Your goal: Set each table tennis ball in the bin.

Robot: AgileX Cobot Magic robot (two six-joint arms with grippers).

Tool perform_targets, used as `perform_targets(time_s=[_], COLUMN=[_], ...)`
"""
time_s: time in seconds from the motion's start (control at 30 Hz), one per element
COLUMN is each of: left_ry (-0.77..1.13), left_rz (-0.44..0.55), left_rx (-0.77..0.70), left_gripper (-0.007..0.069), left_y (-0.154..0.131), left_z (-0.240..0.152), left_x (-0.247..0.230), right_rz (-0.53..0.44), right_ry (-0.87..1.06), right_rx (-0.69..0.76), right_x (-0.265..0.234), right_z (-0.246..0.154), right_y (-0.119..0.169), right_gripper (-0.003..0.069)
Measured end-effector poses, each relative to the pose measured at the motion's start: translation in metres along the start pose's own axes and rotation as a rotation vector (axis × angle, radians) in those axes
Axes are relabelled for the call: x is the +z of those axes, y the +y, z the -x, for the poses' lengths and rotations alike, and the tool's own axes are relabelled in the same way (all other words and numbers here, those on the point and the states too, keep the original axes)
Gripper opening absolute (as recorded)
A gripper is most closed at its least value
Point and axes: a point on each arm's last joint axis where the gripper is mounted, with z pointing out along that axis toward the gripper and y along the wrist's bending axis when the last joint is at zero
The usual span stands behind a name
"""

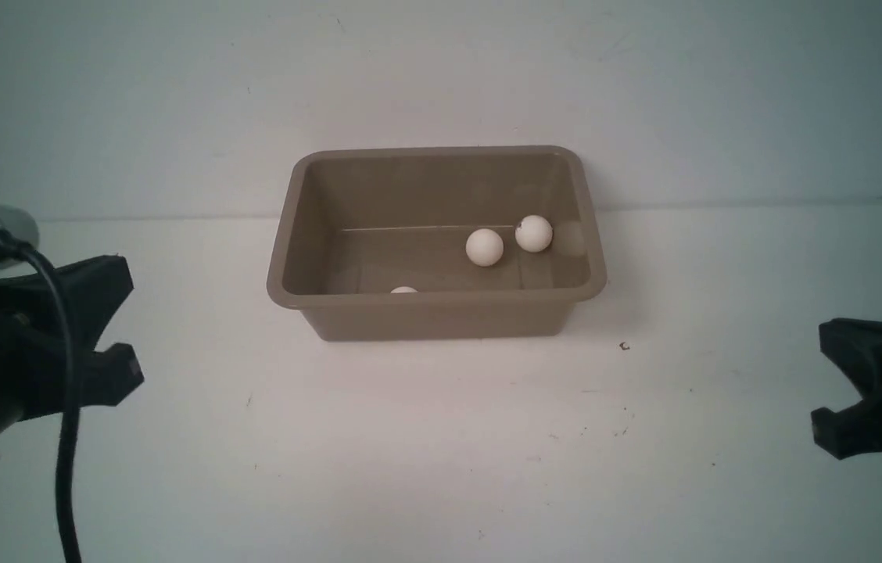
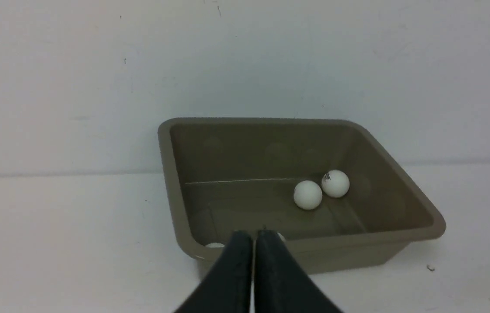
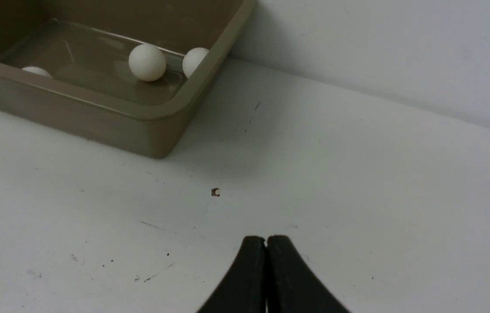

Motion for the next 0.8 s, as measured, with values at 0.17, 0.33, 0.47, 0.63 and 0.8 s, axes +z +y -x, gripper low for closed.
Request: perform_targets(time_s=[0.17, 0.33, 0.47, 0.63, 0.8], left_ry=[-0.147, -0.288, -0.322, -0.325, -0.351], left_rz=[0.130, 0.337, 0.501, 0.543, 0.541], left_rx=[0.106, 0.082, 0.029, 0.051, 0.053], left_gripper=[-0.0004, -0.0004, -0.0004, -0.0004, -0.0004], left_y=[0.013, 0.032, 0.048, 0.055, 0.058], left_z=[0.006, -0.007, -0.033, -0.072, -0.094], left_x=[-0.033, -0.073, -0.090, -0.098, -0.101], right_rz=[0.000, 0.000, 0.000, 0.000, 0.000], right_ry=[0.000, 0.000, 0.001, 0.003, 0.003], right_rx=[0.000, 0.000, 0.000, 0.000, 0.000], right_x=[0.000, 0.000, 0.000, 0.000, 0.000], right_z=[0.000, 0.000, 0.000, -0.001, -0.001], right_y=[0.000, 0.000, 0.000, 0.000, 0.000], right_gripper=[-0.0015, -0.0015, -0.0015, -0.0015, -0.0015])
